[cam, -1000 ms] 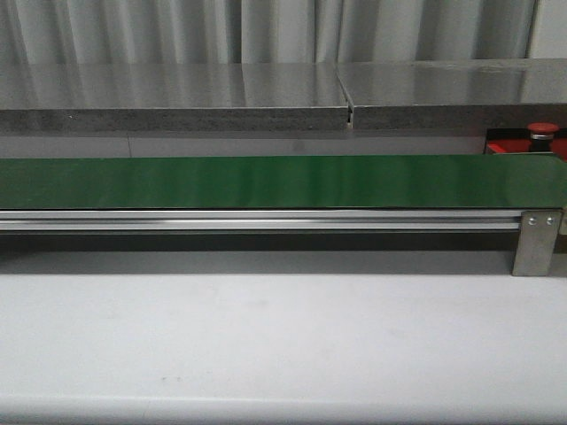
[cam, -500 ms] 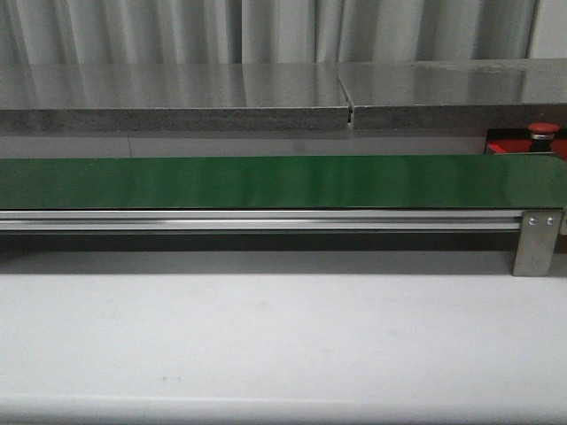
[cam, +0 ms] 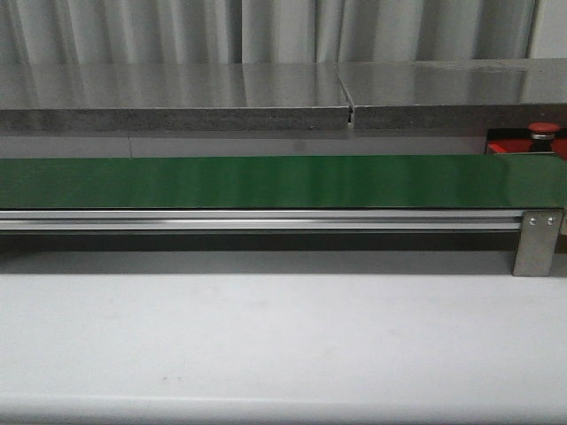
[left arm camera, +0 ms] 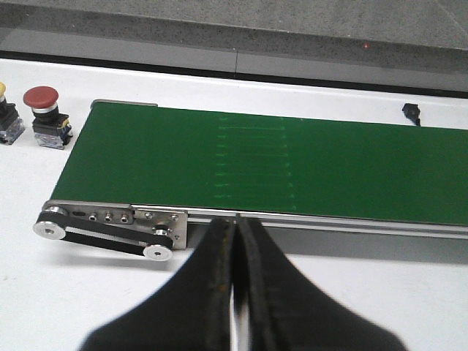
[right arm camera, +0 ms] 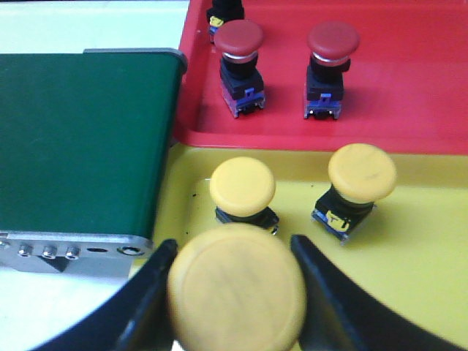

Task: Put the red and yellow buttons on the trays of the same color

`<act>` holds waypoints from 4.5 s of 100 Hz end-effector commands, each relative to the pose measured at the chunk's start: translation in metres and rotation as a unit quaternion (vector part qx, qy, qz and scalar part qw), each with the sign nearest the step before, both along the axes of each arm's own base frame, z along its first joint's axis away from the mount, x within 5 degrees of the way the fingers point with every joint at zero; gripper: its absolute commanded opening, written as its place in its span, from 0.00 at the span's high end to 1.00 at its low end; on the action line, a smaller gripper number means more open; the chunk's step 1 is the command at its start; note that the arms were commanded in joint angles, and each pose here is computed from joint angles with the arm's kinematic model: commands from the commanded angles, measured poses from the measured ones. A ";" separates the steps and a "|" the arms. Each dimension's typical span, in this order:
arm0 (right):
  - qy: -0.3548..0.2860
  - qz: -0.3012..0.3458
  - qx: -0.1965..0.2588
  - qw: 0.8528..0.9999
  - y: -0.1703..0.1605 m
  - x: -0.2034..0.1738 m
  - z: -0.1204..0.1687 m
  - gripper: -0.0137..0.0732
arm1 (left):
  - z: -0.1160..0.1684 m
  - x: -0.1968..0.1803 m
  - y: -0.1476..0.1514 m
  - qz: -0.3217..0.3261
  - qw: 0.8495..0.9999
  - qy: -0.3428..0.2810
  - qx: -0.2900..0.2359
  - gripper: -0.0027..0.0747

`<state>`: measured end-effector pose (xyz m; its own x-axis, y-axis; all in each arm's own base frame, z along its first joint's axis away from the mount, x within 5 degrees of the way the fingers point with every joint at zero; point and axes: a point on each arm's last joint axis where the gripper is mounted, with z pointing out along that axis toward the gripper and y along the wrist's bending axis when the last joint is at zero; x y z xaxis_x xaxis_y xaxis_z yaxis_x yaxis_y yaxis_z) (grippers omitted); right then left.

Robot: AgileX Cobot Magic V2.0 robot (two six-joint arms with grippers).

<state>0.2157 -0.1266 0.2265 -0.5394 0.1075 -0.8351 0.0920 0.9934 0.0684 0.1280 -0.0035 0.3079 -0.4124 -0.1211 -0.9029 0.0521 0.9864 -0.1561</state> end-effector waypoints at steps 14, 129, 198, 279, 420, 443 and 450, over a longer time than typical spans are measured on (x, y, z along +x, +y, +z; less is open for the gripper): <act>-0.024 -0.002 0.011 1.000 -0.003 0.008 0.002 0.64 | 0.014 0.002 0.001 0.013 0.999 -0.043 -0.008 0.99; 0.027 0.004 0.105 0.994 -0.011 0.028 -0.057 0.09 | 0.014 0.002 0.001 0.013 0.999 -0.043 -0.008 0.99; -0.054 0.029 -0.031 0.998 0.054 0.022 0.030 0.09 | 0.014 0.002 0.001 0.013 0.999 -0.043 -0.008 0.99; -0.238 0.060 -0.119 0.962 0.128 -0.008 0.140 0.23 | 0.014 0.002 0.001 0.013 0.999 -0.043 -0.008 0.99; -0.230 0.026 -0.117 0.966 0.122 -0.009 0.140 0.92 | 0.018 0.003 0.004 0.026 0.998 -0.063 -0.006 0.07; -0.230 0.026 -0.117 0.966 0.122 -0.009 0.140 0.92 | 0.033 0.026 0.019 0.096 0.990 -0.072 -0.074 0.16; -0.230 0.026 -0.117 0.966 0.122 -0.009 0.140 0.92 | 0.042 0.044 0.031 0.125 0.986 -0.058 -0.091 0.16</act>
